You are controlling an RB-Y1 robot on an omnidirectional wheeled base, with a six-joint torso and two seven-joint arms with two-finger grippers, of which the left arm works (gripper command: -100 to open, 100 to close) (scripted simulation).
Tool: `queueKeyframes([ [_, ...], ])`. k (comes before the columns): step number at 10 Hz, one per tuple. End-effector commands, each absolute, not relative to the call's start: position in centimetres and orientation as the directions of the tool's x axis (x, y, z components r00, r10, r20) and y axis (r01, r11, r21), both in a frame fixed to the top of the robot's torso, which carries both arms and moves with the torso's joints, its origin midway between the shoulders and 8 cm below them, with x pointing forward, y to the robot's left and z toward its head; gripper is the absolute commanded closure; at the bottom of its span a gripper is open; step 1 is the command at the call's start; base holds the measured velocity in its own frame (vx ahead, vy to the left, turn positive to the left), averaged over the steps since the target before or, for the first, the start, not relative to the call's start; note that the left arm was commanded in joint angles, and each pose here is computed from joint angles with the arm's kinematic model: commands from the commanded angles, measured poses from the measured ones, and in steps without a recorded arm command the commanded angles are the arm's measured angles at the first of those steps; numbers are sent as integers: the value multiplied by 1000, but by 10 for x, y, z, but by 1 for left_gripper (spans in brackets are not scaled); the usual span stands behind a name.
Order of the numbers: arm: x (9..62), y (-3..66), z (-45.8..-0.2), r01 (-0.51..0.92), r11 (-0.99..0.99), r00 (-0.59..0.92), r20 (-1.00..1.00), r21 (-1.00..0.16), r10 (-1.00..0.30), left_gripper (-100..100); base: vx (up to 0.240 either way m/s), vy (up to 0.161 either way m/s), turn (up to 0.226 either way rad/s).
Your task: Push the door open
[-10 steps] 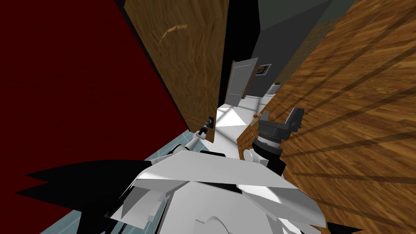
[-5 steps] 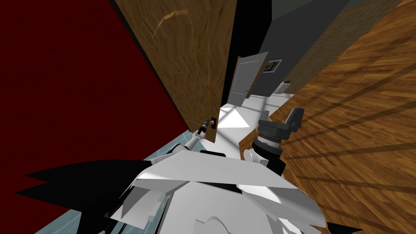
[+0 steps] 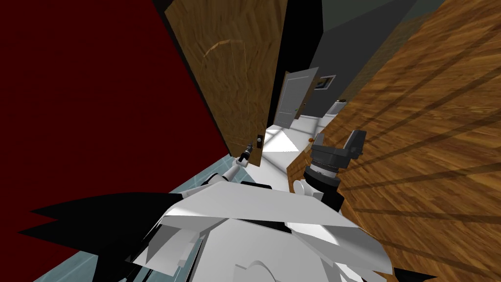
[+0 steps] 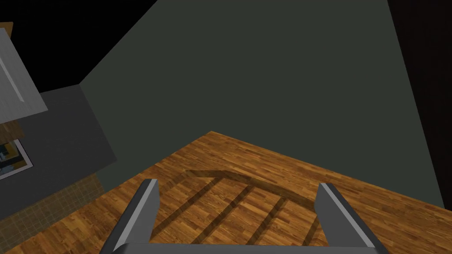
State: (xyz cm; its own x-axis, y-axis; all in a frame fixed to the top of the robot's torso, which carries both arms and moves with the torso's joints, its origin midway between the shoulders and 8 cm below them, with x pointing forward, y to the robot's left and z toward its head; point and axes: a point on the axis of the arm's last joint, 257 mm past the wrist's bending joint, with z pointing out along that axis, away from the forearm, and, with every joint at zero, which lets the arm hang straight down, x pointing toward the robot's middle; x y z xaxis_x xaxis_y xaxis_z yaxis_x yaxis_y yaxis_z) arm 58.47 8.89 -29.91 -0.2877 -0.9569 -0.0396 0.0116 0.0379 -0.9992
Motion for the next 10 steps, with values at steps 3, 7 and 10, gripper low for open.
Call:
queueKeyframes([
  [3,581,64,-296,1,3,-314,-3,-1000,-949,-100,-251,25,1],
  [7,585,77,-298,7,22,-299,-23,-1000,-954,-100,79,-27,-16],
  [10,586,83,-298,12,26,-291,-28,-1000,-956,-100,199,-76,-24],
])
